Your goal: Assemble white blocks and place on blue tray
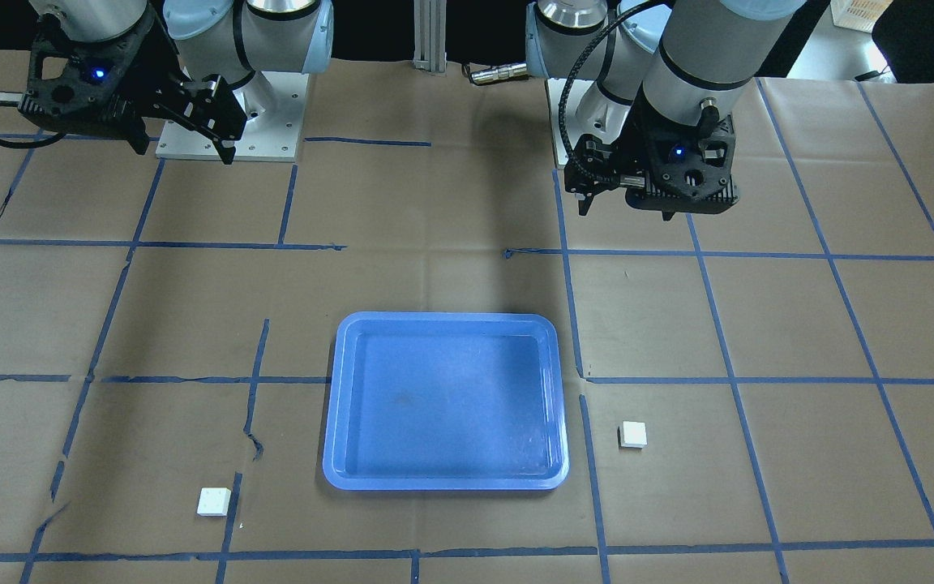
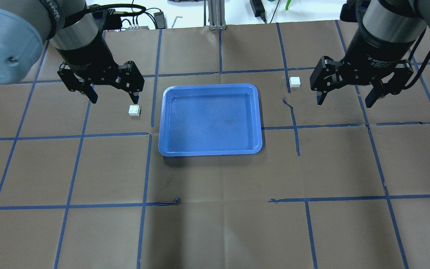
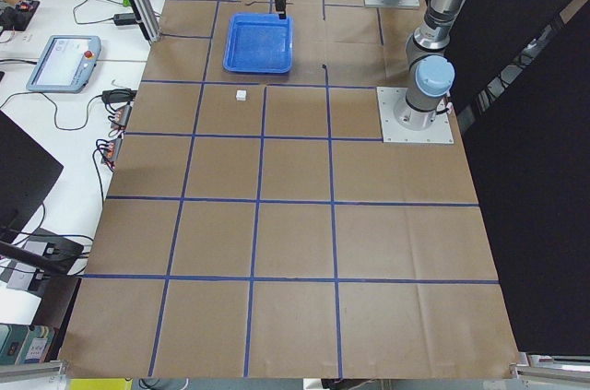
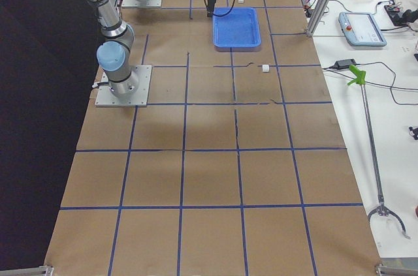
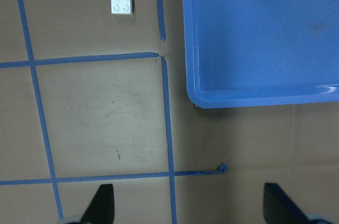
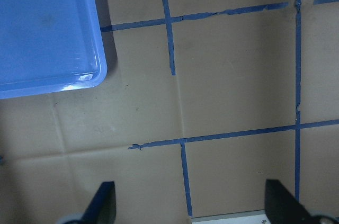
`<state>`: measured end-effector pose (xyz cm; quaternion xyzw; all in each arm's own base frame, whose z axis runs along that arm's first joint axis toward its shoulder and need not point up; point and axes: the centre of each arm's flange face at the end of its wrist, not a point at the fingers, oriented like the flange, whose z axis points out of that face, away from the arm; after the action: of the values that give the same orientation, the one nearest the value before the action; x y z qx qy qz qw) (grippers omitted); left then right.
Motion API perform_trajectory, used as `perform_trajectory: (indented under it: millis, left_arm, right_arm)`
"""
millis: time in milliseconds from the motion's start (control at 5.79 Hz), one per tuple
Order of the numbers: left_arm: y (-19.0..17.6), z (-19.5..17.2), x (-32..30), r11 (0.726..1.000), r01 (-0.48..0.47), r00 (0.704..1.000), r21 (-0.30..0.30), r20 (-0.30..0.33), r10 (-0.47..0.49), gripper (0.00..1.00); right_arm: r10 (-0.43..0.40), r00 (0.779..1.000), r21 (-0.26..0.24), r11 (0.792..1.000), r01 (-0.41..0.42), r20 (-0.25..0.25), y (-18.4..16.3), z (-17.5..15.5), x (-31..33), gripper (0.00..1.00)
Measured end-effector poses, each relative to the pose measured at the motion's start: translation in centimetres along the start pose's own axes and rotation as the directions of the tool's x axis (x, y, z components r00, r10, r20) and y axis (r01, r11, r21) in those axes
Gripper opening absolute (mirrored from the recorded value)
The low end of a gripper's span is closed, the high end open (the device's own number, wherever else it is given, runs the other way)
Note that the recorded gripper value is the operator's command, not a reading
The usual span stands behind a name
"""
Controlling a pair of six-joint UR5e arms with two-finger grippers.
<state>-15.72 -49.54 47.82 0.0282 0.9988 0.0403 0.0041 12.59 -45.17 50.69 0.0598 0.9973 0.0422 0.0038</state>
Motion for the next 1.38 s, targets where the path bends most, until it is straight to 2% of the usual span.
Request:
perform_trajectory:
  millis: [346,519,691,864,1037,1210,1383]
  left_arm:
    - [-0.3,0.0,-0.4,1.0,0.004,1.0,0.007,-0.003,-0.004,0.99]
    - [-1.7,0.2,-2.1,1.0,0.022,1.0,0.02,-0.01,-0.022,0.99]
    - [-4.4,1.5,-4.6,0.999,0.042,0.999,0.025,-0.017,-0.042,0.99]
    - [-8.2,4.5,-6.3,0.999,0.046,0.999,0.027,-0.019,-0.045,0.99]
    - [-12.2,9.0,-7.2,0.998,0.044,0.999,0.043,-0.017,-0.043,0.99]
    - [-15.9,14.7,-7.7,0.998,0.035,0.999,0.057,-0.014,-0.034,0.99]
    - [-18.1,20.0,-8.0,0.998,0.005,1.0,0.057,-0.01,-0.005,0.99]
  right_arm:
    - [-0.002,1.0,-0.003,1.0,0.002,0.003,-0.8,0.4,-0.1,1.0]
    - [-0.002,1.0,-0.003,1.0,0.002,0.003,-1.0,0.5,-0.1,1.0]
    - [-0.032,0.999,0.002,0.999,0.032,0.001,-1.2,0.5,0.0,1.0]
    - [-0.118,0.993,0.023,0.993,0.118,-0.001,-1.5,0.4,0.2,1.0]
    - [-0.26,0.966,0.055,0.964,0.26,-0.009,-2.2,0.4,0.3,1.0]
    - [-0.433,0.901,0.076,0.898,0.434,-0.03,-3.7,1.1,0.2,1.0]
    - [-0.595,0.802,0.092,0.796,0.598,-0.062,-5.6,2.0,0.2,1.0]
